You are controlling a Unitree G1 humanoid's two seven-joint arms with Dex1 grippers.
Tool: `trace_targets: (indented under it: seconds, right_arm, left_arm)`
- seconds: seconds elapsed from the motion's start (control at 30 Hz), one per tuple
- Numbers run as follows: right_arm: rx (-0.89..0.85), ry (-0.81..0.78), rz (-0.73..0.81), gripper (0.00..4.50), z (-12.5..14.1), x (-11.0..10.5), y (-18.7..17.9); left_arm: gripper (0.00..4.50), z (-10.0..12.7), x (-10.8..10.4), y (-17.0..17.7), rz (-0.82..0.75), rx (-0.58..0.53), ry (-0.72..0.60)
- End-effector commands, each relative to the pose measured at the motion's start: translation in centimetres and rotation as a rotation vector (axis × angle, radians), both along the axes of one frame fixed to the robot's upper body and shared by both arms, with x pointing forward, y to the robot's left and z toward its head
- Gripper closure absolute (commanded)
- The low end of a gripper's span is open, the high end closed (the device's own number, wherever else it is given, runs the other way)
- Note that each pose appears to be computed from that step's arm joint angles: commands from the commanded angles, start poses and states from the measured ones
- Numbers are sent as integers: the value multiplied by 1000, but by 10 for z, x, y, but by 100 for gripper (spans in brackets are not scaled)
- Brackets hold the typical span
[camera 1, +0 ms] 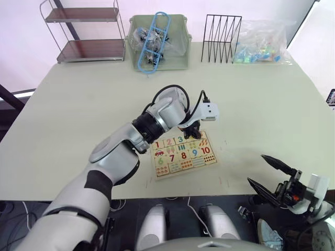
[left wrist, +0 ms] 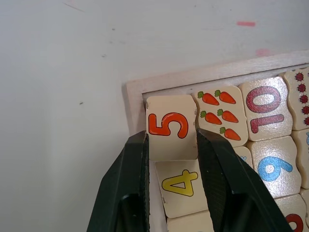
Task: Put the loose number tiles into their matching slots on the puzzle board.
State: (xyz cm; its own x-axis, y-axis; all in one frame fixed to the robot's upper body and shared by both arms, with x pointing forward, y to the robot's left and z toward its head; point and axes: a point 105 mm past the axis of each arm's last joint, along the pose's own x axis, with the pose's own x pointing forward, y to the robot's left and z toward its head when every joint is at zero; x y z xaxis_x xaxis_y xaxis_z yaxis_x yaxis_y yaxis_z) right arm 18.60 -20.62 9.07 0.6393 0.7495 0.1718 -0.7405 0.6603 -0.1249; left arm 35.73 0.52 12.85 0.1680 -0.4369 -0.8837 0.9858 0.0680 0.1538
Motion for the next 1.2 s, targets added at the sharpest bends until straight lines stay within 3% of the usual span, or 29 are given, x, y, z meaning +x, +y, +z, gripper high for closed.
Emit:
trace_targets:
  seconds: [0.03, 1.2]
  right_arm:
    - [-11, -38, -12, 0, 7, -1, -1]
    - [-28, -47, -12, 0, 12, 0, 8]
  left_arm:
    - [357, 11, 3, -5, -18, -16, -37]
    - [357, -1, -3, -6, -35, -13, 1]
